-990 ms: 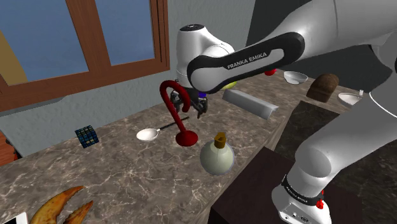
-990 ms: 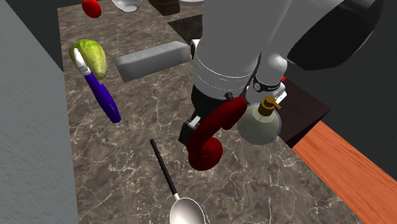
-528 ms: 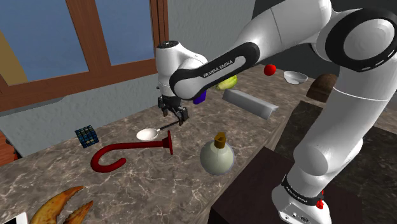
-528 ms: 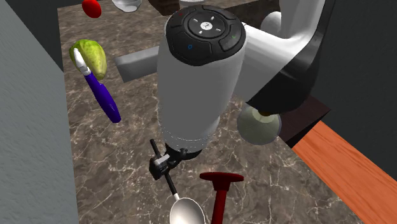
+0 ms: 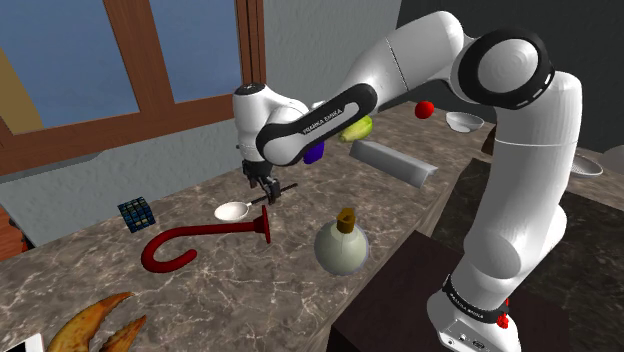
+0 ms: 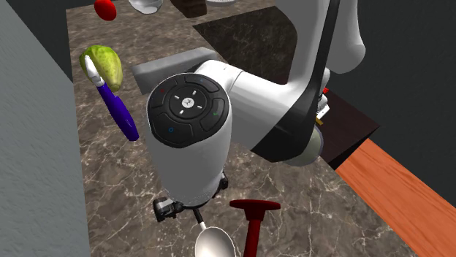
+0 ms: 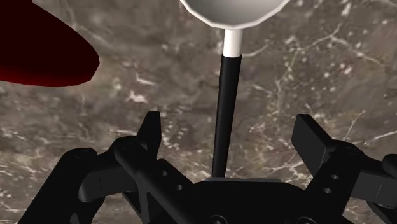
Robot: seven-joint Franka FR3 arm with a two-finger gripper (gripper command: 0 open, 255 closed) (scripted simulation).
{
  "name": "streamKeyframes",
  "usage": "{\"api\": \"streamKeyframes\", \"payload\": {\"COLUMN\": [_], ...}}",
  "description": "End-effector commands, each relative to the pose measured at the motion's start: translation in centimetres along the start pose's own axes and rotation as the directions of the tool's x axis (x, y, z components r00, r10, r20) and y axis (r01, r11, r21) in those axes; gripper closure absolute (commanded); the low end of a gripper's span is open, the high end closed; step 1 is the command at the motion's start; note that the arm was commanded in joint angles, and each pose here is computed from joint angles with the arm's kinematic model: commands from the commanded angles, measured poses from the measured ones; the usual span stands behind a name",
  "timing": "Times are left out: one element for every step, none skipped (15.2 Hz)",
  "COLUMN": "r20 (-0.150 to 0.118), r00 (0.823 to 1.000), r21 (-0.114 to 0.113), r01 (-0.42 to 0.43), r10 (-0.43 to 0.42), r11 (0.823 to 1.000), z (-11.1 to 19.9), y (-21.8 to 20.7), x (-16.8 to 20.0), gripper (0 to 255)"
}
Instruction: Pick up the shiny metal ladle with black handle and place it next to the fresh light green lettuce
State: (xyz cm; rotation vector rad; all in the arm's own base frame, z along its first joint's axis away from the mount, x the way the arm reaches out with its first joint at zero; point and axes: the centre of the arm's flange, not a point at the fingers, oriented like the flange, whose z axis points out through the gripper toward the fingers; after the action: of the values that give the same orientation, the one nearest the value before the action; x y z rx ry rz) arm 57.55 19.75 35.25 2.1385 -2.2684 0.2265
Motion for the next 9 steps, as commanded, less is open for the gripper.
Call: {"api": "streamKeyframes", "payload": {"r20": [0.000,0.000,0.000,0.000,0.000,0.000,0.000,0.000,0.000], "r00": [1.000,1.000,1.000,1.000,1.000,1.000,1.000,1.000,1.000], "r21": [0.000,0.000,0.000,0.000,0.000,0.000,0.000,0.000,0.000], "r01": [-0.002,-0.002,-0.002,-0.002,-0.002,-0.002,-0.002,-0.002,-0.002], "r10": [0.002,0.002,0.002,0.002,0.002,0.002,0.002,0.002,0.002], "r11": [1.000,1.000,1.000,1.000,1.000,1.000,1.000,1.000,1.000], "z": [1.12,1.65,1.95,1.95,1.95,1.95,1.95,1.95,1.95], "y": [0.02,0.02,0.02,0.02,0.02,0.02,0.02,0.02,0.02], "x": [0.00,0.00,0.00,0.00,0.00,0.00,0.00,0.00,0.00], "gripper": [0,0,0,0,0,0,0,0,0]}}
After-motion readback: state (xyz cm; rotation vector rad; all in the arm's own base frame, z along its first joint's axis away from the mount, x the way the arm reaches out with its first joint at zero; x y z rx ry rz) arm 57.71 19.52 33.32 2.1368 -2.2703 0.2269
